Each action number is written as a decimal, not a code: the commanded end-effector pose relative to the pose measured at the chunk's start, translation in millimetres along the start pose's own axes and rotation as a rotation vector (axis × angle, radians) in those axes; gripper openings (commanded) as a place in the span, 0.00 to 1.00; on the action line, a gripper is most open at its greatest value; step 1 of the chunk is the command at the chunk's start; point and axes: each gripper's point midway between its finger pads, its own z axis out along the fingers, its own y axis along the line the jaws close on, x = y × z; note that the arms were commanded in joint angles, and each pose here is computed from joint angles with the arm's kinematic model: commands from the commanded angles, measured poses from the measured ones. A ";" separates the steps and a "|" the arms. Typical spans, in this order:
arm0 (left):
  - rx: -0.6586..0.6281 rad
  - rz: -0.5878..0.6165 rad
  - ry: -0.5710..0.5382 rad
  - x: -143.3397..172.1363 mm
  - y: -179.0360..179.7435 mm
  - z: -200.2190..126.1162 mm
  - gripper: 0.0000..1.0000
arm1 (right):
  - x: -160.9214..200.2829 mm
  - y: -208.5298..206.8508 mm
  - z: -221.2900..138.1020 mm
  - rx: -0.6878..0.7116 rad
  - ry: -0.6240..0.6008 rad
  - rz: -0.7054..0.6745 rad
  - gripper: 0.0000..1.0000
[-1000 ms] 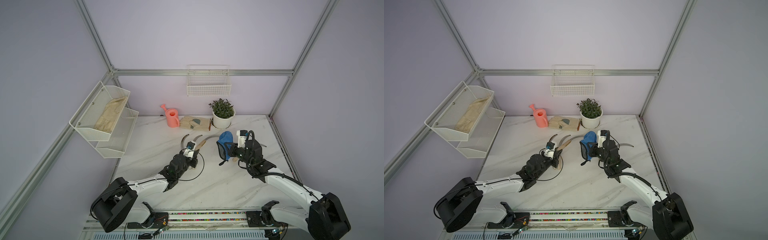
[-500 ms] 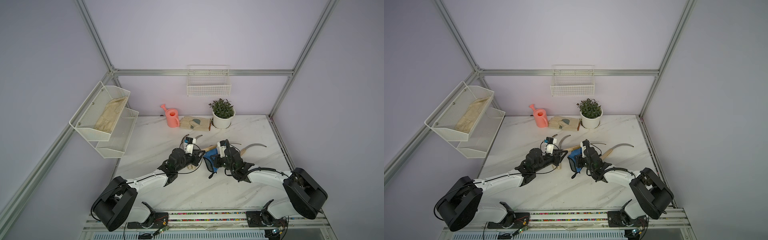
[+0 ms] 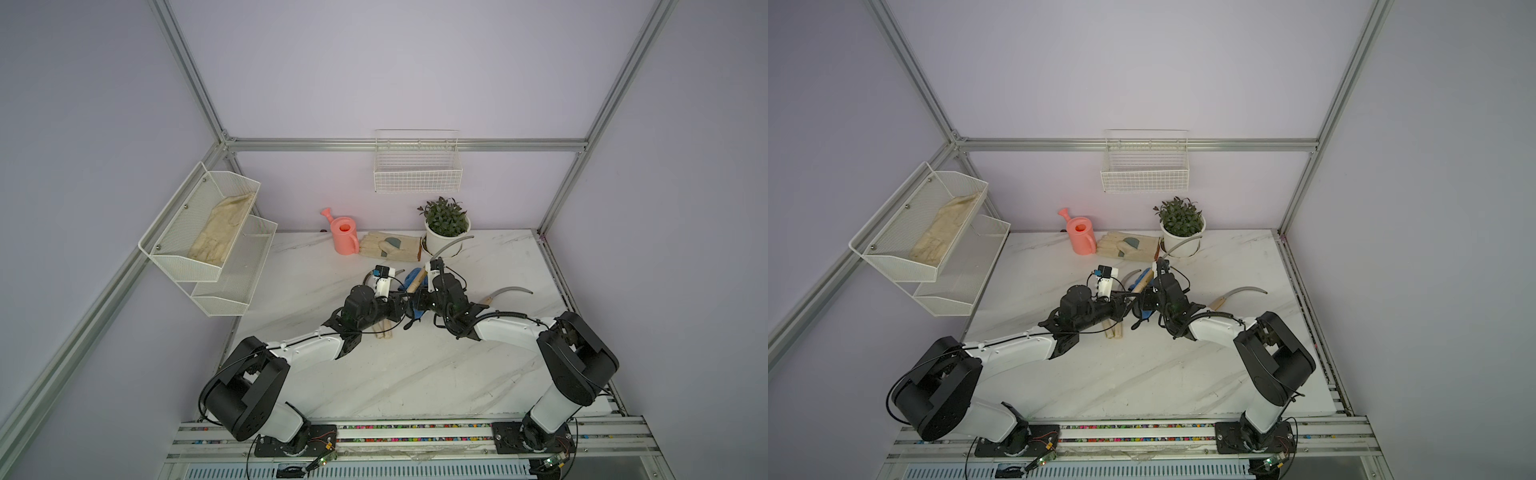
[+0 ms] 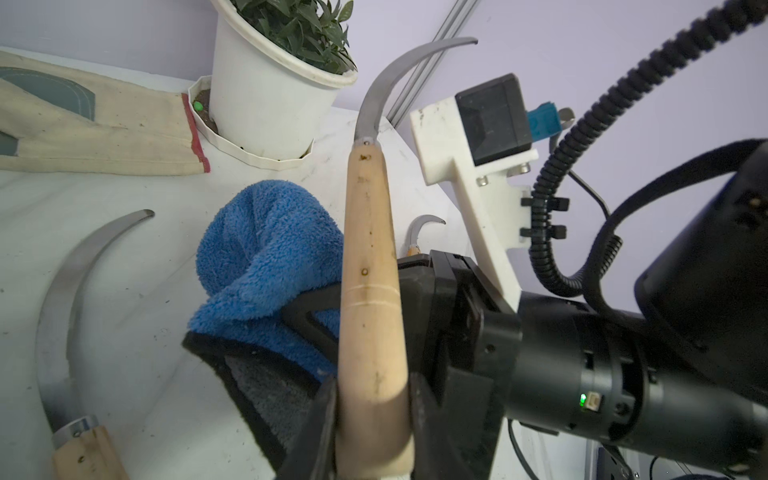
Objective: Wipe small sickles with rags
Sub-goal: Adjust the small sickle.
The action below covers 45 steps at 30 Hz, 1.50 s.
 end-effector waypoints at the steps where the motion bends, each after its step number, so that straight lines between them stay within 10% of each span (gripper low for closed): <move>1: 0.084 -0.017 0.069 7.9 -21.9 6.6 0.00 | -35.6 22.1 3.6 -0.054 -0.097 -0.027 0.00; 20: 0.143 -0.116 0.151 22.0 -18.2 24.3 0.00 | -63.1 -20.8 -3.6 0.080 -0.217 0.027 0.00; 45: 0.194 -0.096 0.164 22.9 -27.3 23.2 0.00 | -64.8 22.5 -0.1 -0.147 -0.207 -0.061 0.00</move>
